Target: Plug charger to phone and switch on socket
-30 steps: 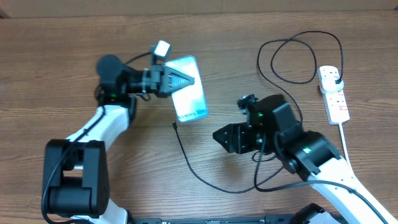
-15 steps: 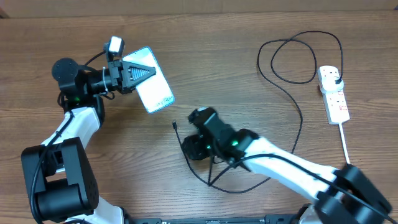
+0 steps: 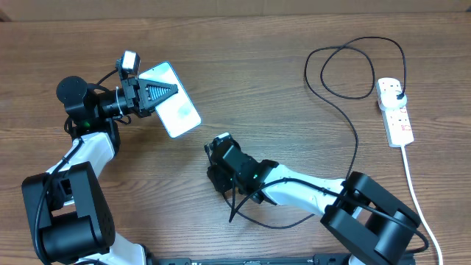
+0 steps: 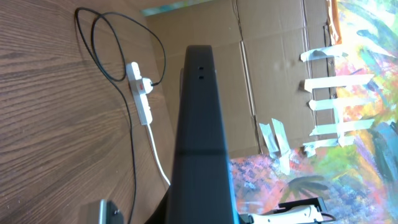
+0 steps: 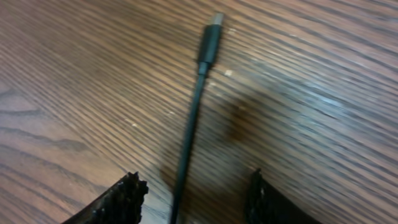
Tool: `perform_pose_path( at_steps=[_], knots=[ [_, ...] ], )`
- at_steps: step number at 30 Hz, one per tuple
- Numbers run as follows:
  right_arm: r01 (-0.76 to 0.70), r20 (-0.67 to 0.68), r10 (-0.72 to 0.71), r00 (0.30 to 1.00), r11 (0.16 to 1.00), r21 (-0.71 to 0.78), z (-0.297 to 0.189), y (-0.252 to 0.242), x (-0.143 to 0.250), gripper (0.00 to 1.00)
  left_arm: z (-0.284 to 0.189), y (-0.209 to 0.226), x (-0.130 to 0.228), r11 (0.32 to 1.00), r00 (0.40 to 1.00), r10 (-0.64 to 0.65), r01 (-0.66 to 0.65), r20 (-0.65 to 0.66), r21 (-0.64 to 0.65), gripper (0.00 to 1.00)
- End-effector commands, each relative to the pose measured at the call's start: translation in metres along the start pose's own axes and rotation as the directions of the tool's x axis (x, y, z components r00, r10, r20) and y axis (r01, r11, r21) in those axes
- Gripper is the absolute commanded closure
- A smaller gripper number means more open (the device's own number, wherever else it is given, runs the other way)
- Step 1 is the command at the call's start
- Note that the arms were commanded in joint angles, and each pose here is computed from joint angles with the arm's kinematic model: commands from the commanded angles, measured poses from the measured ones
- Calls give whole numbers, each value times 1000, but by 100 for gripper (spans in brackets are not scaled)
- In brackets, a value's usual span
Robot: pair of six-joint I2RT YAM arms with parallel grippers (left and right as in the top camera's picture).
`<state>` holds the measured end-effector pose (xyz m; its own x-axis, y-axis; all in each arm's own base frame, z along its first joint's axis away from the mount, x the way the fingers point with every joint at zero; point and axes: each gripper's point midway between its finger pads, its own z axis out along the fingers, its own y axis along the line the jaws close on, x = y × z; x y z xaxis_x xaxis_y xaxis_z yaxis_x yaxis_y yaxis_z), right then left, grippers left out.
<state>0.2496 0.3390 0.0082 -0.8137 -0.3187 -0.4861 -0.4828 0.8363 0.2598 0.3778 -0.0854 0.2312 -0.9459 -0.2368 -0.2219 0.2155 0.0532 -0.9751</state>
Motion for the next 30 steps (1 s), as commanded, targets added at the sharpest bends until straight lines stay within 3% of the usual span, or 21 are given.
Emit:
perform_pose_path(
  at_steps=[1, 5, 9, 14, 15, 20, 24, 30],
  knots=[
    [34, 47, -34, 998, 999, -3, 3, 19, -14, 48, 0, -4, 4, 999, 999, 43, -43, -19, 3, 96],
    [63, 18, -64, 998, 996, 69, 20, 17, 2, 49, 0, -4, 4, 999, 999, 42, -42, -19, 3, 96],
    [37, -12, -36, 999, 993, 110, 23, 13, 1, 60, 0, -4, 4, 999, 999, 42, -42, -19, 3, 96],
    [-9, -21, 13, 1000, 985, 174, 22, 1, 4, 93, 0, -4, 4, 999, 999, 41, -41, -19, 3, 96],
    [-19, -20, 23, 1000, 982, 189, 21, -1, 2, 96, 0, -4, 4, 999, 999, 40, -40, -19, 3, 96],
    [-197, -56, 223, 973, 933, 301, 7, -32, 1, 96, 0, -4, 4, 999, 999, 38, -38, -19, 3, 96],
    [-258, -144, 316, 938, 912, 321, -10, -49, 7, 96, 0, -4, 4, 999, 999, 39, -38, -19, 3, 96],
    [-386, -258, 424, 868, 903, 186, -38, -49, 2, 96, 0, -4, 4, 999, 999, 39, -39, -19, 3, 96]
  ],
)
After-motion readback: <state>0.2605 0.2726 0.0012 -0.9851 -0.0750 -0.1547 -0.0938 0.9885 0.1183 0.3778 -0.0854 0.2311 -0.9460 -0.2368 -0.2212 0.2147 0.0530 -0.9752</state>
